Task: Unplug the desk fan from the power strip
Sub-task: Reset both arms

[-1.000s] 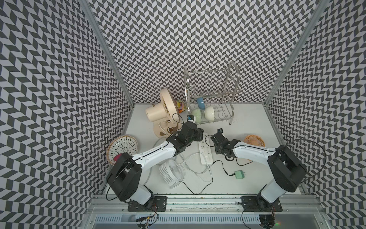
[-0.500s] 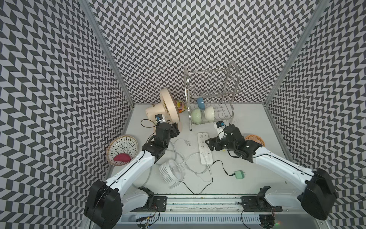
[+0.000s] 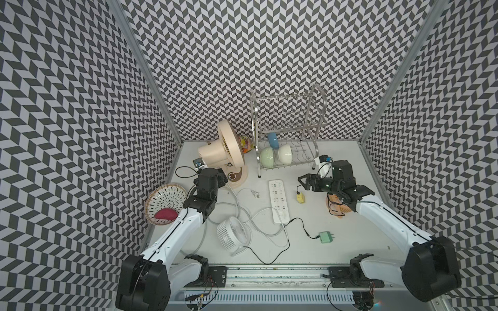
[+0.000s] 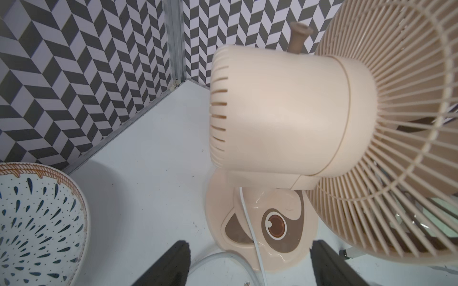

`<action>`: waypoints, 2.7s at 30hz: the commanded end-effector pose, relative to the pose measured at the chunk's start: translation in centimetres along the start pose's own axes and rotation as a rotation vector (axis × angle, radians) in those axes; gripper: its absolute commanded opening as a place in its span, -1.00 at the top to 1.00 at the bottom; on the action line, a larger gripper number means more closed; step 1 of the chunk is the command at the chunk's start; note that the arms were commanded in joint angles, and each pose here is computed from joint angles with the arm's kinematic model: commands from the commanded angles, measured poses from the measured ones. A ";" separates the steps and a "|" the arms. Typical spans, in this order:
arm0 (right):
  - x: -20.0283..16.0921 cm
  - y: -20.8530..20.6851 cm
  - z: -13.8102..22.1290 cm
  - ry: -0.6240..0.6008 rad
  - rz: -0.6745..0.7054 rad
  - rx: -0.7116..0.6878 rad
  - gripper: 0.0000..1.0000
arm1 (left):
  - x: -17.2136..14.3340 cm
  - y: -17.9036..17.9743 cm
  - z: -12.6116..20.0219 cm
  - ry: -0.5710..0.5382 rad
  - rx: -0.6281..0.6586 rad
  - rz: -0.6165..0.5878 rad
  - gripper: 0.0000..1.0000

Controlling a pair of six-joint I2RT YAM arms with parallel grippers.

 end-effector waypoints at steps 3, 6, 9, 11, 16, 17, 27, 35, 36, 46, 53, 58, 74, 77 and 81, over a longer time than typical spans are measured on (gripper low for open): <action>-2.2 -2.4 0.6 0.062 -0.065 -0.143 -0.65 | -0.7 0.1 0.0 0.019 -0.038 0.024 -0.63; -3.8 -3.0 0.6 0.115 -0.089 -0.162 -0.65 | -0.8 0.1 -0.1 0.023 -0.039 0.030 -0.63; -5.5 -3.3 0.6 0.174 -0.097 -0.149 -0.68 | -0.8 0.2 -0.1 0.023 -0.037 0.033 -0.63; -6.5 -3.0 0.7 0.213 -0.101 -0.118 -0.72 | -0.8 0.4 -0.2 0.024 -0.034 0.034 -0.63; -9.5 -1.4 0.6 0.361 -0.110 0.039 -0.96 | -0.9 0.6 -0.3 0.025 -0.031 0.038 -0.63; -10.2 -1.1 0.5 0.392 -0.110 0.079 -0.99 | -0.9 0.6 -0.4 0.026 -0.031 0.040 -0.62; -3.5 5.3 2.6 0.161 0.053 0.269 -0.99 | -0.8 1.8 -0.8 0.016 0.011 0.031 -0.62; 10.1 -1.0 10.0 -0.640 0.002 -0.302 -0.99 | 0.1 4.9 -1.8 -0.100 0.071 0.058 -0.72; 10.3 -2.9 10.6 -0.707 -0.026 -0.411 -0.99 | 0.1 5.0 -2.0 -0.117 0.077 0.041 -0.75; 4.8 -12.6 8.1 -0.911 0.256 -0.638 -0.99 | -1.1 5.7 -3.7 -0.229 0.100 -0.187 -0.94; 1.8 -14.9 6.9 -0.979 0.296 -0.627 -1.00 | -2.0 5.8 -3.5 -0.302 0.064 -0.200 -0.96; 1.4 -15.4 6.3 -0.914 0.284 -0.589 -0.99 | -2.8 5.1 -3.7 -0.340 0.000 -0.264 -0.99; 2.3 -16.7 6.0 -0.882 0.239 -0.605 -1.00 | -4.3 6.1 -4.2 -0.397 0.002 -0.278 -1.00; 2.3 -16.6 5.9 -0.882 0.240 -0.604 -0.99 | -4.2 6.2 -5.2 -0.360 -0.035 -0.276 -1.00; 2.3 -16.7 6.0 -0.882 0.239 -0.605 -0.99 | -4.2 6.1 -5.0 -0.364 -0.042 -0.276 -1.00</action>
Point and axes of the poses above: each gripper's point midway between its finger pads, its own z axis back along the fingers, its own y axis along the line the jaws close on, x = y × z, the point moved 3 cm from there along z, back along the fingers, and after that the axes turned 3 degrees about -z, right-handed, at the moved point
